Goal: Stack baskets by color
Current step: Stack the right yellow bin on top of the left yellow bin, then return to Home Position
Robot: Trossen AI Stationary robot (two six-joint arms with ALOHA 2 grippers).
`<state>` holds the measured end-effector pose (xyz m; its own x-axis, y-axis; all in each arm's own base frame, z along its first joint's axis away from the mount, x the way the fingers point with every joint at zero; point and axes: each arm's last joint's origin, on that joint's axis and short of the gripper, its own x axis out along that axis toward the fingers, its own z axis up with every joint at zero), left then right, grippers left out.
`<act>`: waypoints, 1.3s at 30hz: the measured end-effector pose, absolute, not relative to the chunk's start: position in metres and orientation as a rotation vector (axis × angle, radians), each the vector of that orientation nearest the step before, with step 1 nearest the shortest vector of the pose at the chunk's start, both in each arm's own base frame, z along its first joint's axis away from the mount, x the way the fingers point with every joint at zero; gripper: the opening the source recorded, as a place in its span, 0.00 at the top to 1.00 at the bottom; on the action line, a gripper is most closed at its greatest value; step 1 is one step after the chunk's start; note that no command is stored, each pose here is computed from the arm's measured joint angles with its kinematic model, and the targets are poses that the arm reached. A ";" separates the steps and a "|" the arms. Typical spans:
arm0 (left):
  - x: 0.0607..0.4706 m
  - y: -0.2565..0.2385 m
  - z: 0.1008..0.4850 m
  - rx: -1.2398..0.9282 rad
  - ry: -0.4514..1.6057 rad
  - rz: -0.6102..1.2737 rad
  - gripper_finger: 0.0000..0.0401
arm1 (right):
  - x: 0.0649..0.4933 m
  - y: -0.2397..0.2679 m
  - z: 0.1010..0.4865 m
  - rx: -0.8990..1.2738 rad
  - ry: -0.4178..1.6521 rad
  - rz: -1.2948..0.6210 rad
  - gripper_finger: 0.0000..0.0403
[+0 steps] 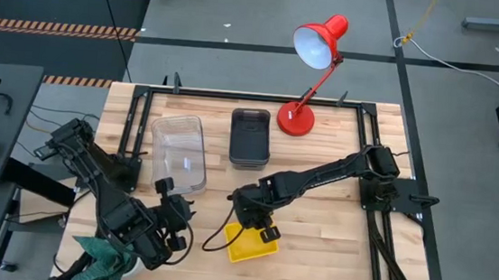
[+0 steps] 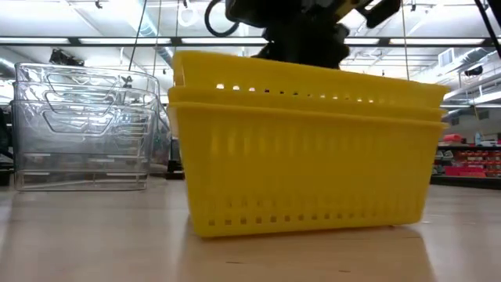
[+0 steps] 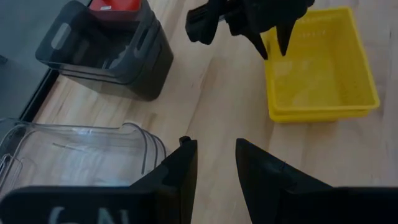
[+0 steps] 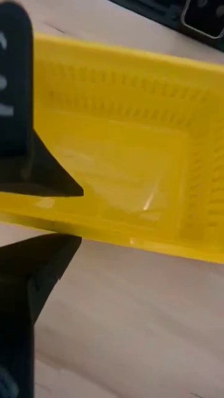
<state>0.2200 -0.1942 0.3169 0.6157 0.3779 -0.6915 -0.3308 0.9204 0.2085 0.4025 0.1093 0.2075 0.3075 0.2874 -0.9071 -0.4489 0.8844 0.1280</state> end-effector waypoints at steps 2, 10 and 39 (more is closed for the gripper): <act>0.221 -0.193 0.317 0.060 0.811 0.413 0.71 | 0.401 0.109 0.212 -0.147 1.190 0.481 0.71; 0.222 -0.191 0.324 0.176 0.705 0.432 0.71 | 0.390 0.106 0.247 -0.173 1.136 0.403 0.68; 0.304 -0.175 0.305 0.391 0.765 0.140 0.71 | 0.212 0.078 0.226 0.066 0.507 0.126 0.69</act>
<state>0.3044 -0.1754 0.3053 0.7163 0.2633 -0.6463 0.0174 0.9190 0.3938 0.2119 0.0776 0.2262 0.8667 0.1367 -0.4797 -0.1038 0.9901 0.0945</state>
